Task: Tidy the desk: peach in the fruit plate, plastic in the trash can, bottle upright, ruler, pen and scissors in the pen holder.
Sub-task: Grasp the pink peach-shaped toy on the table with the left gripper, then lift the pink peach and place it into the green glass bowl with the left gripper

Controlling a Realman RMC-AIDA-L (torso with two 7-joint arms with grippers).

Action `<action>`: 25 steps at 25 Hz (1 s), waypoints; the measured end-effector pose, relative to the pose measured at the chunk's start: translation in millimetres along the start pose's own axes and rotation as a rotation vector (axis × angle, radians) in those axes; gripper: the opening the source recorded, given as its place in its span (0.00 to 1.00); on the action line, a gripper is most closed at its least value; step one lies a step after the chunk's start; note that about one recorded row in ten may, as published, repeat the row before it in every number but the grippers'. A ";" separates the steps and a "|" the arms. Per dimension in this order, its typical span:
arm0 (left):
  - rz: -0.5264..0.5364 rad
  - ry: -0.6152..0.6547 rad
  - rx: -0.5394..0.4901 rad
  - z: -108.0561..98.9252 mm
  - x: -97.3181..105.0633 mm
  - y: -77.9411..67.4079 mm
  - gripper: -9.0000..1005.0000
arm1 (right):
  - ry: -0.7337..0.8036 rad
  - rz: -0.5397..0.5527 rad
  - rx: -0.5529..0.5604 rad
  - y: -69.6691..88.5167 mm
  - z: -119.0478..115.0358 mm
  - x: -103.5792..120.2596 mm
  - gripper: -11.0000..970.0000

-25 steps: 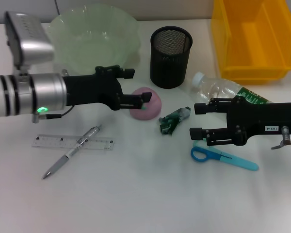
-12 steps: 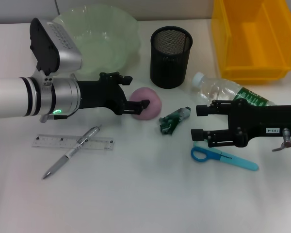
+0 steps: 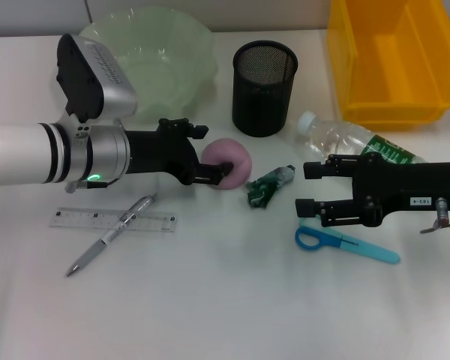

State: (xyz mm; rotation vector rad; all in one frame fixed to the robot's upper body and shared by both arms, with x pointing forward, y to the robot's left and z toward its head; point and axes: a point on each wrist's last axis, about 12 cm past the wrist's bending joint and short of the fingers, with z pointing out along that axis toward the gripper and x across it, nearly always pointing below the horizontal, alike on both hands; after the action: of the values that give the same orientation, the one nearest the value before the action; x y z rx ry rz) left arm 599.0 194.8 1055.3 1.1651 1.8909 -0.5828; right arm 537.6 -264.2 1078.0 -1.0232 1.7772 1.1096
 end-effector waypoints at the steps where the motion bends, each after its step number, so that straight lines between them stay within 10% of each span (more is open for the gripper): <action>1: 0.002 0.000 0.000 0.3 -0.8 0.2 0.84 | 0.000 0.000 0.000 0.0 0.1 -0.1 0.80; 4: 0.010 0.001 0.003 1.5 -2.9 0.4 0.84 | 0.001 -0.002 -0.001 -0.2 0.5 -0.7 0.80; 14: 0.013 0.001 0.004 1.8 -3.6 0.5 0.39 | 0.001 -0.006 -0.003 -0.9 1.0 -2.4 0.80; 25: -0.016 -0.063 0.037 -5.9 -8.8 0.0 0.23 | 0.002 -0.008 0.000 -1.6 0.6 -3.2 0.80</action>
State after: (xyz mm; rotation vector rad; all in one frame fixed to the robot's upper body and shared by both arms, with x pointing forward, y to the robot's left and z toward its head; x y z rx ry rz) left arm 598.8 194.7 1065.9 1.1422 1.8448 -0.6583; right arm 540.3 -263.4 1080.3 -1.0315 1.7732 1.1041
